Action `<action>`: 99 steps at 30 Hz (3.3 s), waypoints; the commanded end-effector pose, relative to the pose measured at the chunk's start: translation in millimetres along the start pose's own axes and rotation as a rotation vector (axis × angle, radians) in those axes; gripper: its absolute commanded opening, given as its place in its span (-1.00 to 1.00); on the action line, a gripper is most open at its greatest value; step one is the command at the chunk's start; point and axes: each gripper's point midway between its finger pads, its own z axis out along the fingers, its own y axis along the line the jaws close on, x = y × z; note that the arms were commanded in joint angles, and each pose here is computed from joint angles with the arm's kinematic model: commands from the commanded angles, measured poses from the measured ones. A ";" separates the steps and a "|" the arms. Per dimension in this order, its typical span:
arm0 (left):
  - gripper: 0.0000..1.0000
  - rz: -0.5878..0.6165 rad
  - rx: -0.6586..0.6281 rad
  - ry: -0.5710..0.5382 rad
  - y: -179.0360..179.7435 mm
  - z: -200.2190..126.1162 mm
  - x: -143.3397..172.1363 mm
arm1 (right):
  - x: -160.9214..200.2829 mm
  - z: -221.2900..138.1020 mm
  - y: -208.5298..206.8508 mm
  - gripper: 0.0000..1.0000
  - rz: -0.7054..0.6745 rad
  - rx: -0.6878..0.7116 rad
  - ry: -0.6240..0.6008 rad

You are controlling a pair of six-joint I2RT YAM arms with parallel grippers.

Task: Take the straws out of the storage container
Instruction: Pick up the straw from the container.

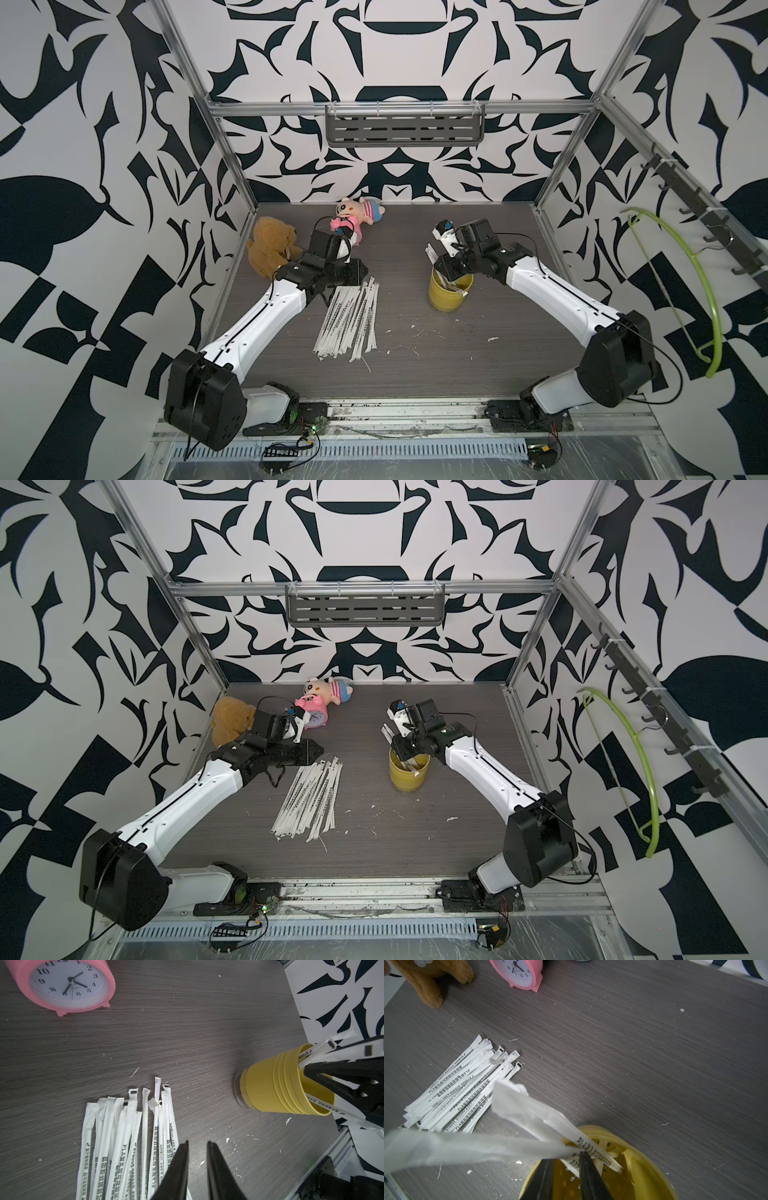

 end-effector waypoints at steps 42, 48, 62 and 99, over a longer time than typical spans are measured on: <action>-0.58 -0.009 0.001 -0.010 4.0 3.7 4.4 | -30.5 -37.6 -49.8 -0.31 0.125 0.207 -0.136; -0.58 -0.014 0.002 -0.008 4.0 5.2 3.9 | -31.6 -33.3 -50.4 -0.34 0.131 0.184 -0.130; -0.58 -0.022 0.003 -0.004 4.7 7.7 4.7 | -24.1 -15.9 -55.4 -0.43 0.166 0.125 -0.084; -0.64 0.083 0.119 -0.158 -41.3 -52.5 -16.1 | -90.6 -176.6 -39.5 -1.00 0.131 0.254 -0.372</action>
